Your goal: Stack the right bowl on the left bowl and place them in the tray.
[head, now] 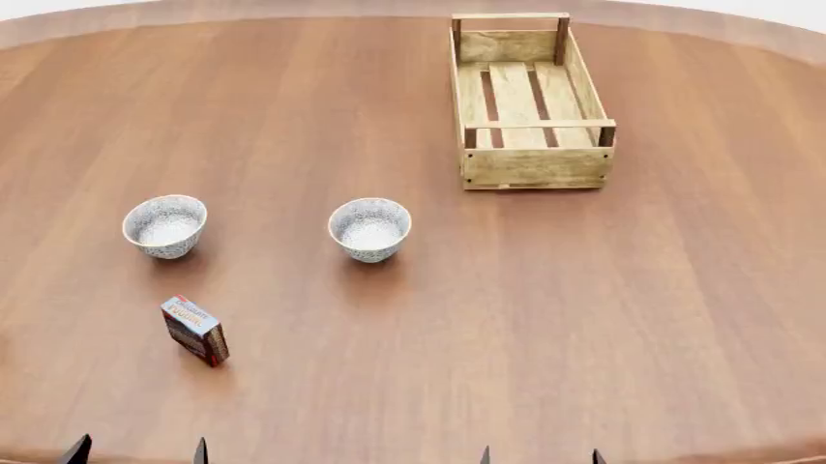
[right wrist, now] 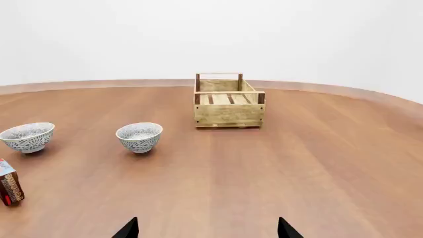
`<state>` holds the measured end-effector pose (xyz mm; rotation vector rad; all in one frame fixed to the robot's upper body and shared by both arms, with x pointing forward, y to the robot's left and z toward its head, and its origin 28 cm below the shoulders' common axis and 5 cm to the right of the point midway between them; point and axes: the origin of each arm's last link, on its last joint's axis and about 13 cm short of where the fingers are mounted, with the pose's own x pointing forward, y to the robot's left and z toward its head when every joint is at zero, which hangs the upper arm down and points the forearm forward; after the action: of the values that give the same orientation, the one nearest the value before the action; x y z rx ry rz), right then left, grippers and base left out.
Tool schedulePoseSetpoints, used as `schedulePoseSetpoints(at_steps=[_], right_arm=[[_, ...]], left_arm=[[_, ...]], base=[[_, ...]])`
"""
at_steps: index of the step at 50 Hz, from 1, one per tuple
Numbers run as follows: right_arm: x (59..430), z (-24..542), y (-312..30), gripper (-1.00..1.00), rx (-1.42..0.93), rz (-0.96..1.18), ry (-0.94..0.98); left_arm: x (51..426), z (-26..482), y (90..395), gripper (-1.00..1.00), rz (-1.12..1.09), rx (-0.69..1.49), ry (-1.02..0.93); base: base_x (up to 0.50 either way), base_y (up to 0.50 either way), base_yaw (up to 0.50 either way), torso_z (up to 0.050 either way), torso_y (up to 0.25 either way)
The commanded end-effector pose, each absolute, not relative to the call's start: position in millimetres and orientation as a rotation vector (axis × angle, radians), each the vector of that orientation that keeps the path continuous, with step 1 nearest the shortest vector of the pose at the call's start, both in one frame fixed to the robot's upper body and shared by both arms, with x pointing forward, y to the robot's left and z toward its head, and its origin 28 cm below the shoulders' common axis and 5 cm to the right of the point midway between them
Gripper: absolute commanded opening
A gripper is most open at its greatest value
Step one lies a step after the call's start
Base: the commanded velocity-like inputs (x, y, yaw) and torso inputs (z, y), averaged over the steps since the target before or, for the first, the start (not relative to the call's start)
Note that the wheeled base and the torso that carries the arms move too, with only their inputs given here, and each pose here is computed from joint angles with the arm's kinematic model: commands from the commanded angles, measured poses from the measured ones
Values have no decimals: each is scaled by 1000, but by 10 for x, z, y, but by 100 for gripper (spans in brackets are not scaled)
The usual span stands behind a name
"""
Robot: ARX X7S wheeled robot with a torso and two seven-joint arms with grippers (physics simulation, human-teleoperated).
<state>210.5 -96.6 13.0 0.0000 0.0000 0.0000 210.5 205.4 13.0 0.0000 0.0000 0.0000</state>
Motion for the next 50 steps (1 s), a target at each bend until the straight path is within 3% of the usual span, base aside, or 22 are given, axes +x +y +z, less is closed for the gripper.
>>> schedulePoseSetpoints(at_steps=[1, 8, 9, 10, 12, 15, 26, 50], right_arm=[[2098, 138, -957, 100, -3, -1, 6], [2090, 138, -967, 100, -13, -19, 8], [1324, -1268, -1144, 100, -492, -303, 68], [2076, 142, -977, 100, -43, -35, 7], [2041, 75, -1003, 100, 120, 32, 81], [1993, -8, -962, 100, 90, 45, 151], [1930, 36, -899, 100, 48, 29, 128], [1678, 1107, -1002, 100, -50, -53, -209]], left_arm=[[2111, 115, 2056, 100, 1, 3, 2], [2097, 119, 2054, 100, -4, 36, 21], [2587, -429, 1817, 100, 429, 109, 297], [2100, 79, 2058, 100, 0, 55, 51], [2093, 58, 2053, 100, -32, 2, 39], [2053, 19, 2021, 100, -48, -2, 54], [2009, 31, 1995, 100, -125, 40, 6], [1772, 875, 1998, 100, -98, 113, -235]], base=[[0, 0, 0, 0, 0], [0, 0, 0, 0, 0], [0, 0, 0, 0, 0], [0, 0, 0, 0, 0], [0, 0, 0, 0, 0], [0, 0, 0, 0, 0], [0, 0, 0, 0, 0], [0, 0, 0, 0, 0]])
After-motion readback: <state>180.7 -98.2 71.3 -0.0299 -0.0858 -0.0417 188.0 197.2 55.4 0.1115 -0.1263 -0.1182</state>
